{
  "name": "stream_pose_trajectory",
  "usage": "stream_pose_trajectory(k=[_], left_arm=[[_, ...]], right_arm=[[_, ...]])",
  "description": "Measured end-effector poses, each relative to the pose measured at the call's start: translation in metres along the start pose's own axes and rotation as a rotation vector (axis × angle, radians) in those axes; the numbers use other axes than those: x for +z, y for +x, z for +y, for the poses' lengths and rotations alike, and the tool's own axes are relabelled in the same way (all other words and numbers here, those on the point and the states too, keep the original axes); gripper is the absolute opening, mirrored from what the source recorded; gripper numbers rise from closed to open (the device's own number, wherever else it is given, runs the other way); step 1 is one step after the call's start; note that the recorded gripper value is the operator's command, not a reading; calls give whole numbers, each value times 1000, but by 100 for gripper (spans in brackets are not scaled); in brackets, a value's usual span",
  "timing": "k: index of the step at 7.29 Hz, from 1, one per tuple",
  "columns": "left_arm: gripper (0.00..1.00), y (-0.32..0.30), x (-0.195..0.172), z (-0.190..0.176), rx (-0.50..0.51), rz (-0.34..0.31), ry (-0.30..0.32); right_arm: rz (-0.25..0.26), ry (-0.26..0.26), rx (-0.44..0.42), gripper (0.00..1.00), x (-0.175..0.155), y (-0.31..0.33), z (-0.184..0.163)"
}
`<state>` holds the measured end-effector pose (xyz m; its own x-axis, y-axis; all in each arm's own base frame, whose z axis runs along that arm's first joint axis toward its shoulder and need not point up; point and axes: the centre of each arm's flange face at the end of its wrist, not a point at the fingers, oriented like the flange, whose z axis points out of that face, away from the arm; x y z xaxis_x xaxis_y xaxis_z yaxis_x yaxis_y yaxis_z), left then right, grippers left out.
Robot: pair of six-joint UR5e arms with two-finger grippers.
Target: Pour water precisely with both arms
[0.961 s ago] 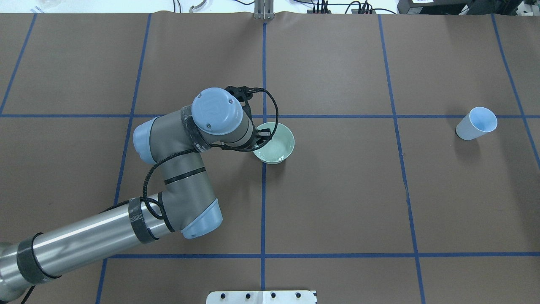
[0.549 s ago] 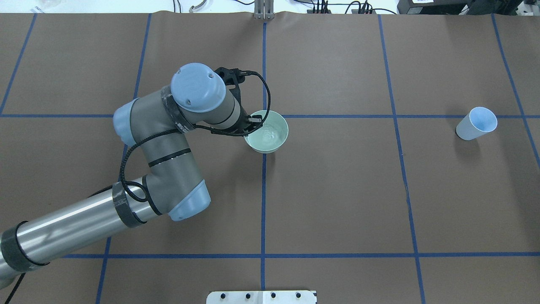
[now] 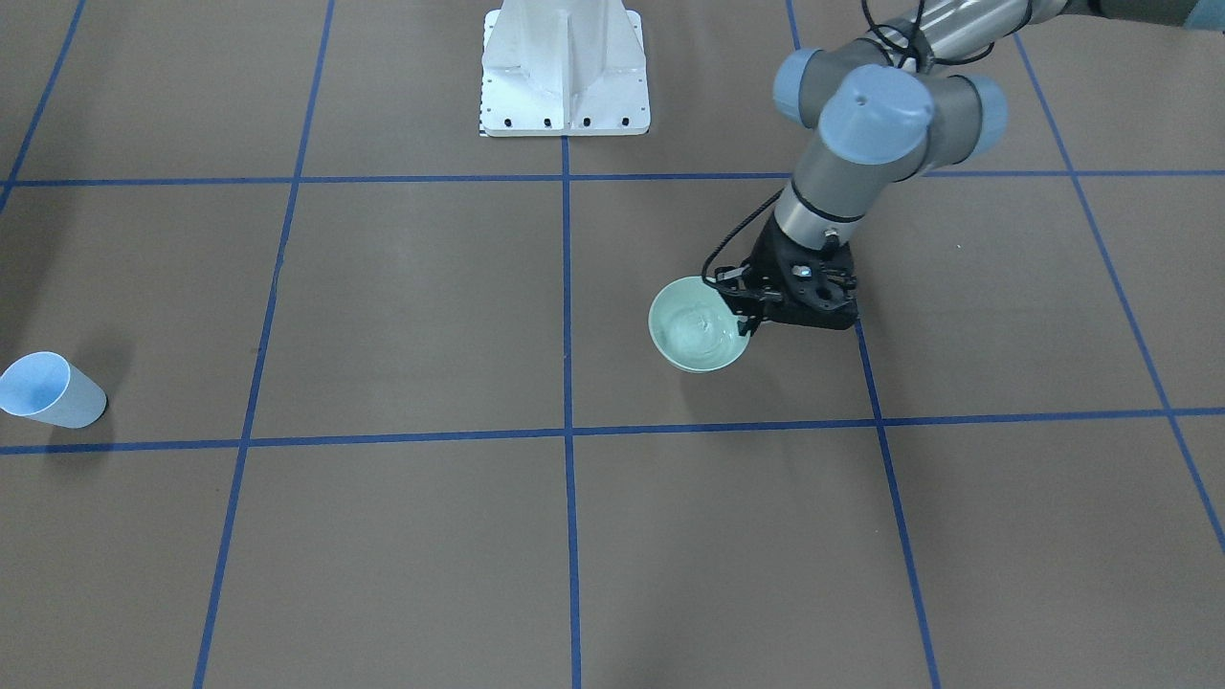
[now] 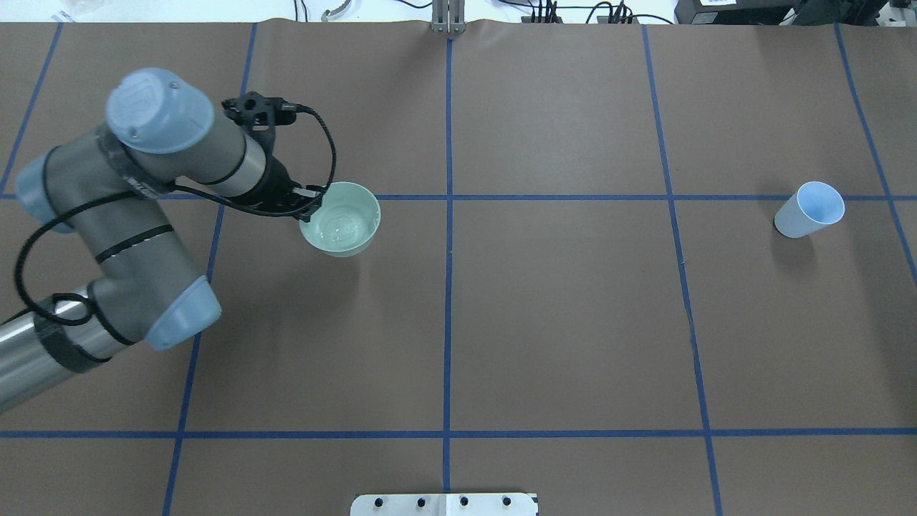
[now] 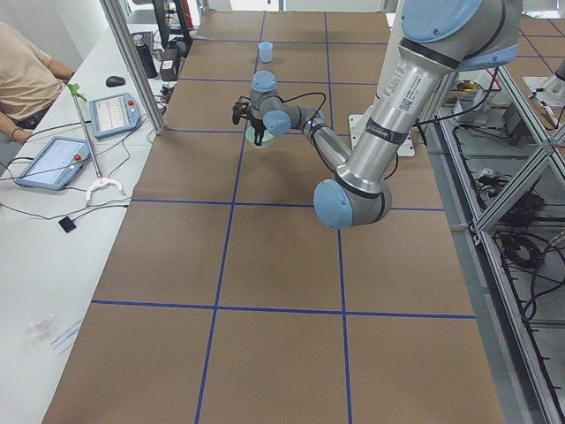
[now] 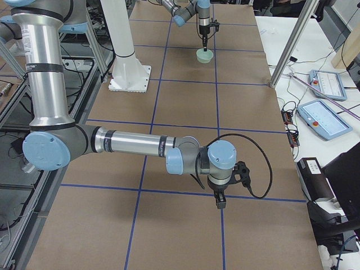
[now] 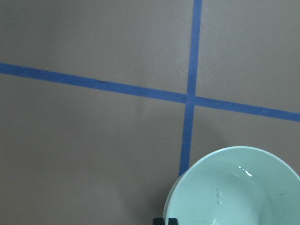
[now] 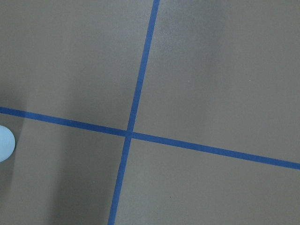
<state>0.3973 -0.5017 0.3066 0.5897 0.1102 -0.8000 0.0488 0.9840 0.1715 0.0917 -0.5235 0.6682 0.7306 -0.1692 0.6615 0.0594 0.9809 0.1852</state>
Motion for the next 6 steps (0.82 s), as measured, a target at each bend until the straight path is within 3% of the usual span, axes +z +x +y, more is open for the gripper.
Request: stream_pose_trajectory(k=[6], left_arm=[[0,-225,-24,33,198,-56,-63]], right_arm=[[0,-3,2,99,2,1,3]])
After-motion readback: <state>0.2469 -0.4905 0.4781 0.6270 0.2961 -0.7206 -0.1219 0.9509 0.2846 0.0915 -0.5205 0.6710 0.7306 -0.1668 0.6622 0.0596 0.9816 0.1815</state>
